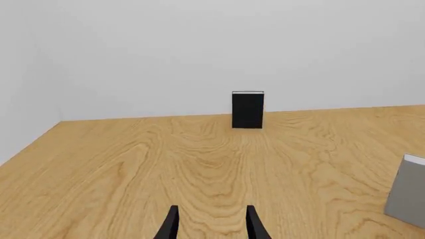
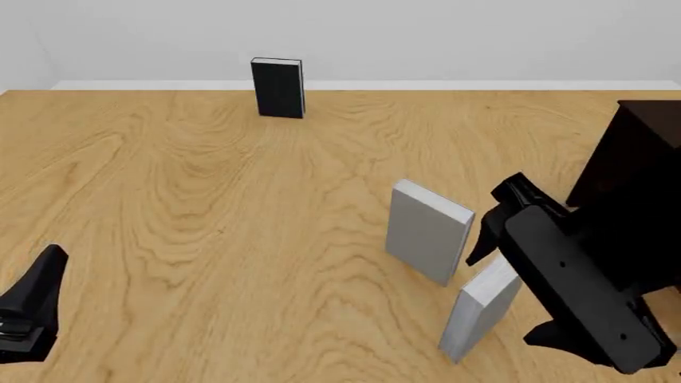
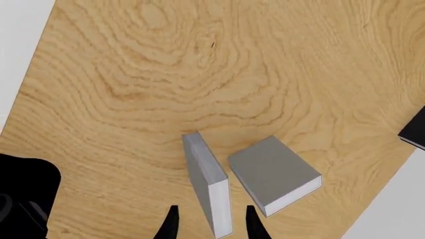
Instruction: Pick up the book on the right and place it on the cabinet shelf.
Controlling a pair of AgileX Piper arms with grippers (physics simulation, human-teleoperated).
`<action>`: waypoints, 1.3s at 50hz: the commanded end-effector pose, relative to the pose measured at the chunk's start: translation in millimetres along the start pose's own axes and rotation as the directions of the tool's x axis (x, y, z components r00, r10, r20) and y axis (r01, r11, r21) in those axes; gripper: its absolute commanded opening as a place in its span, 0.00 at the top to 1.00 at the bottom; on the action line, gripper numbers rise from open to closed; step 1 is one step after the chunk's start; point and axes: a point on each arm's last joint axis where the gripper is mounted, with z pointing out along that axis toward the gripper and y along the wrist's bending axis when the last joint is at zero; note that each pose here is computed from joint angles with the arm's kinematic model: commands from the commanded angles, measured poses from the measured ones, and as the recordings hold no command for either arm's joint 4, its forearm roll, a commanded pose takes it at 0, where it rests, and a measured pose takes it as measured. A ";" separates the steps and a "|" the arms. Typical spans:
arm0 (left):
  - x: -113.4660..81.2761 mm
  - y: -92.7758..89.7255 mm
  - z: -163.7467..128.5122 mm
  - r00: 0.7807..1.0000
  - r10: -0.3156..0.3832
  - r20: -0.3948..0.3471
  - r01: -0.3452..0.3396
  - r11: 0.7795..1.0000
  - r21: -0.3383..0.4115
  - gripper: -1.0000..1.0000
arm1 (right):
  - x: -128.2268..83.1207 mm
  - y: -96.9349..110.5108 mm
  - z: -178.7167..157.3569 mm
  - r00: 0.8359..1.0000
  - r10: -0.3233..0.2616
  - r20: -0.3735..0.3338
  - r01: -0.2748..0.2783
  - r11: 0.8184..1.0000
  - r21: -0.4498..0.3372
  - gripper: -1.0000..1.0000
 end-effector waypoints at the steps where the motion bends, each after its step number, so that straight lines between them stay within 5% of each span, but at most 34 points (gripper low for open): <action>1: 0.1 -0.2 0.0 1.000 0.005 0.000 -0.005 1.000 0.004 0.00 | -1.7 -3.6 4.6 1.000 0.010 -0.002 -0.010 1.000 -0.019 0.00; 65: 0.7 -0.9 -0.2 1.000 0.016 -0.003 -0.016 1.000 0.016 0.00 | -8.8 -20.7 39.5 0.986 0.157 -0.048 -0.163 0.976 -0.147 0.00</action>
